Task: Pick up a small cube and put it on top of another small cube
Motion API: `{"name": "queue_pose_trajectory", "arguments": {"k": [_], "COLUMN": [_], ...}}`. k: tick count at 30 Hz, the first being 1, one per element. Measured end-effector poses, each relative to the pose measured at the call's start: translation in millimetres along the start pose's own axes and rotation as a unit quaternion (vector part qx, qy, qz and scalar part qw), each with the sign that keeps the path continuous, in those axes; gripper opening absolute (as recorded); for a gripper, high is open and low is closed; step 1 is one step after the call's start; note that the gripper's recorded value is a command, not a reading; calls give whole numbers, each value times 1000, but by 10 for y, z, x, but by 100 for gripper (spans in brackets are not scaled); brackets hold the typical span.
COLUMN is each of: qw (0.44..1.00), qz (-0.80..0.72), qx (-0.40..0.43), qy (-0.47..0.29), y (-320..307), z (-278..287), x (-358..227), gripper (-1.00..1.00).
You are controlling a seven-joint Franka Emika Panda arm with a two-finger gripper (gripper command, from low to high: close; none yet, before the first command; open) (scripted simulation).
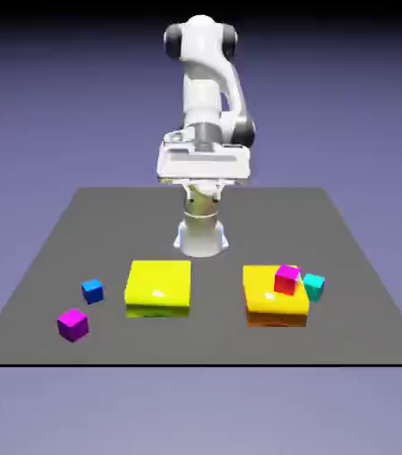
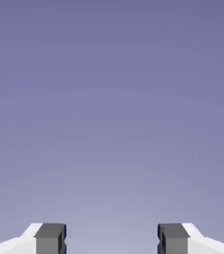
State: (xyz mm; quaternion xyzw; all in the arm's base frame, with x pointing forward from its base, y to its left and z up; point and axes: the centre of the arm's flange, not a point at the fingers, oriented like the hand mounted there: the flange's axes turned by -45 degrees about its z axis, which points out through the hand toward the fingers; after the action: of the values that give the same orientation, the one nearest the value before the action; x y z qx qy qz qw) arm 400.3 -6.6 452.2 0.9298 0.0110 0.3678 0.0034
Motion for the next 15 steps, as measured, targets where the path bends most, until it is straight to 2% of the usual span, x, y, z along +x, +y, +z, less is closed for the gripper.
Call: {"name": "queue_pose_trajectory", "arguments": {"k": [7,15], "qw": [988,950], "qz": [86,181], "qx": [-16,-37], "qy": [-124,-254], "y": [733,1696], "z": [704,1438], "x": [53,-213], "gripper": [0,0]}}
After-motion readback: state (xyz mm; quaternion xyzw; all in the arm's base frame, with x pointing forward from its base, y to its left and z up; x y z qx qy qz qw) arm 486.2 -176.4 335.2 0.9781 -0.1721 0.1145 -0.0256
